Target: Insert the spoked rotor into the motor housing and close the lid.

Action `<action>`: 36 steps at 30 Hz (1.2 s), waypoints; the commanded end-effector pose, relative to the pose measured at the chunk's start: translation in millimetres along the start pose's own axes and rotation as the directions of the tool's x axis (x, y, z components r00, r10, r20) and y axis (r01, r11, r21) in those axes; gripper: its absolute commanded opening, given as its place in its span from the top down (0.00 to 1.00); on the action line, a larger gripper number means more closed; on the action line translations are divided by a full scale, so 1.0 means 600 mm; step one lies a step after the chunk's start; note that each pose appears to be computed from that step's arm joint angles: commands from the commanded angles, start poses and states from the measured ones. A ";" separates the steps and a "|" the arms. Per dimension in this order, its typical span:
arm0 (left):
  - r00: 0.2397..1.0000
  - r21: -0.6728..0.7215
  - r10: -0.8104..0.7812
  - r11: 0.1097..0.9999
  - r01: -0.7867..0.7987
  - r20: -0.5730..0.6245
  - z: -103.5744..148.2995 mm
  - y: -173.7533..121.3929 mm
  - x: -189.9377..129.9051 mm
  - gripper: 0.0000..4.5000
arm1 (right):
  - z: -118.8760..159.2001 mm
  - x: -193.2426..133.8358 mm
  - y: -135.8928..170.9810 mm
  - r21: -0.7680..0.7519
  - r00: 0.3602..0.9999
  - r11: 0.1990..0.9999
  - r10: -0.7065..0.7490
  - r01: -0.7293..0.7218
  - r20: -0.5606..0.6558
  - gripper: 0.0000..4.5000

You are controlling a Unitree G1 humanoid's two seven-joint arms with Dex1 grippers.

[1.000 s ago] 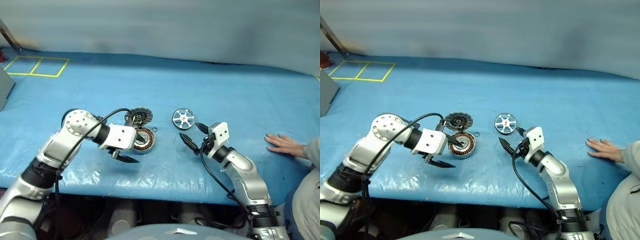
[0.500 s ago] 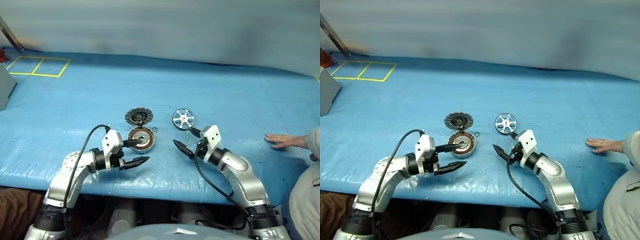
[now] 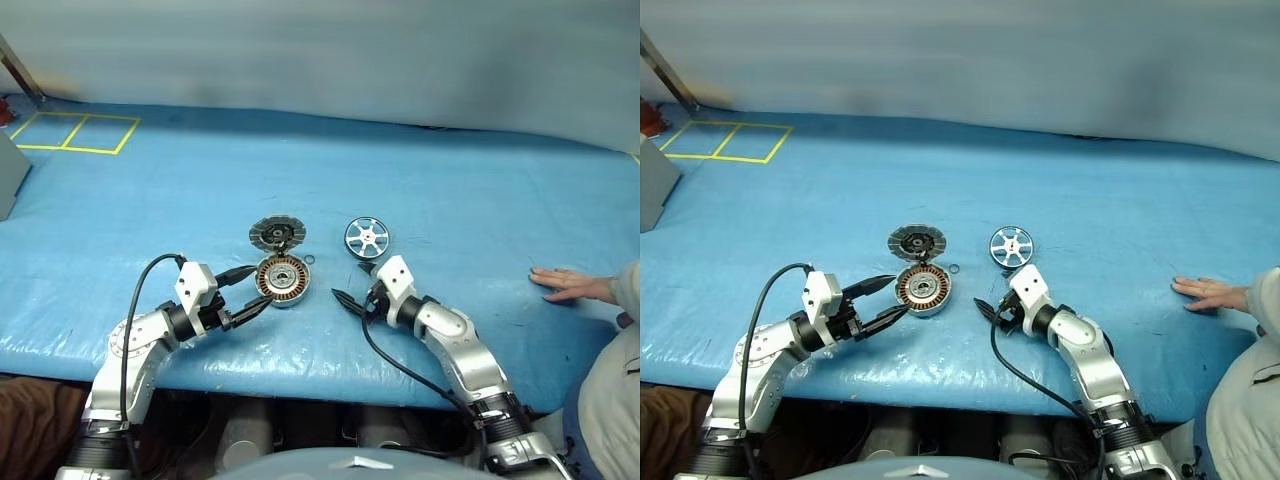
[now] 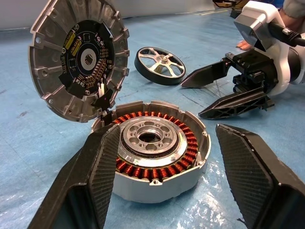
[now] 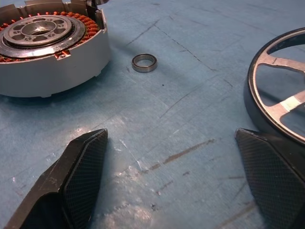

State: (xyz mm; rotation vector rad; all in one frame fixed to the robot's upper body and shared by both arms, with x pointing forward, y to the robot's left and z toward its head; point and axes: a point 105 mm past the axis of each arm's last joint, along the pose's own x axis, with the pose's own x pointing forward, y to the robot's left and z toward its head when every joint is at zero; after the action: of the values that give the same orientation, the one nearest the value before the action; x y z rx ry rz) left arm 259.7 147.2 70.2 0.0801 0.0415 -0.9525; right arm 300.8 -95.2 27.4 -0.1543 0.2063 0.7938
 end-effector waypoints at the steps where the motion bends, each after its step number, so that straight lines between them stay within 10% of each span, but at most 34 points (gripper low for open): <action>1: 0.999 0.015 -0.006 1.000 0.006 0.048 0.017 -0.002 0.004 0.25 | 0.020 0.021 -0.002 -0.023 0.999 1.000 0.010 -0.009 0.041 0.00; 36: 0.999 0.025 -0.013 1.000 0.012 0.039 0.010 0.005 0.013 0.25 | 0.040 0.070 -0.009 -0.008 0.994 1.000 0.006 -0.006 0.106 0.00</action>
State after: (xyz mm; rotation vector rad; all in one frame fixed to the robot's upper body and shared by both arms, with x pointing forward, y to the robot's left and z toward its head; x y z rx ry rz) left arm 265.2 142.9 70.2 0.0726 0.0255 -0.9635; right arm 334.4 -57.5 30.8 -0.1305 0.1430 0.8295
